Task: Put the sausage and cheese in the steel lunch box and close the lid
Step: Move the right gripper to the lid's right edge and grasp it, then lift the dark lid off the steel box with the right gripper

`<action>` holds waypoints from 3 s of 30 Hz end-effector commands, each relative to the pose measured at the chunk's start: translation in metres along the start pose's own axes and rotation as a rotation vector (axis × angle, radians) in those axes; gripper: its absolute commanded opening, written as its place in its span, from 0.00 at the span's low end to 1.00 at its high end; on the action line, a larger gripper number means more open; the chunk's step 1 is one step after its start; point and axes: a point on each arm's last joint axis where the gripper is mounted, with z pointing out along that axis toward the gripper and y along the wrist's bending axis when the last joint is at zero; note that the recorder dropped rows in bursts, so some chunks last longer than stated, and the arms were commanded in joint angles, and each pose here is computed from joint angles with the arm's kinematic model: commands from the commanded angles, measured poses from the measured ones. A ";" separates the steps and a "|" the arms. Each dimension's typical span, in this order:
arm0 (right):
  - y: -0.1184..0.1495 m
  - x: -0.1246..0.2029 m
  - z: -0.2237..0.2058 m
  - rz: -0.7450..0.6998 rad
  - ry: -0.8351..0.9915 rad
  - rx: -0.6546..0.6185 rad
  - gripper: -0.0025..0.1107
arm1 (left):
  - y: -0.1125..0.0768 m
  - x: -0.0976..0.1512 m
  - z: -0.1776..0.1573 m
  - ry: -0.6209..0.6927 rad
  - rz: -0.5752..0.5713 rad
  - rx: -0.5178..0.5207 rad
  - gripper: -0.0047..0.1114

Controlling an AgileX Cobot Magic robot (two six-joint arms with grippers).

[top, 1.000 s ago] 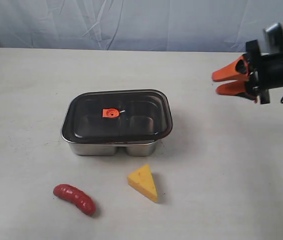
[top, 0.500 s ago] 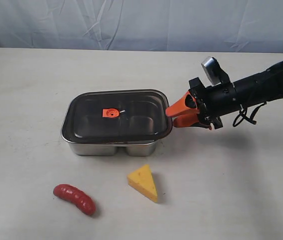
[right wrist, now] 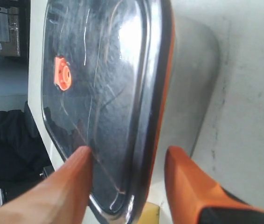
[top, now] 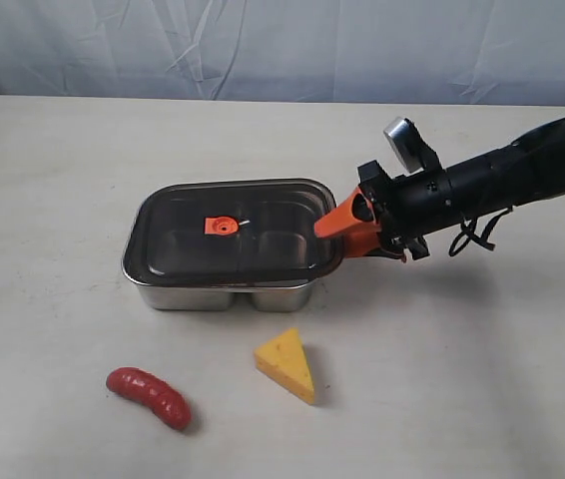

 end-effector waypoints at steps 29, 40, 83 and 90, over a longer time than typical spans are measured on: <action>0.015 -0.010 -0.017 0.018 -0.072 -0.124 0.01 | 0.000 0.000 0.000 -0.008 0.000 0.006 0.04; 0.040 -0.018 -0.033 -0.016 -0.167 -0.166 0.01 | 0.000 0.000 0.000 -0.008 0.000 0.006 0.04; 0.180 0.010 -0.157 -0.832 0.127 1.100 0.01 | 0.000 0.000 0.000 -0.008 0.000 0.006 0.04; 0.196 0.014 -0.128 -0.929 0.168 1.105 0.01 | 0.000 0.000 0.000 -0.008 0.000 0.006 0.04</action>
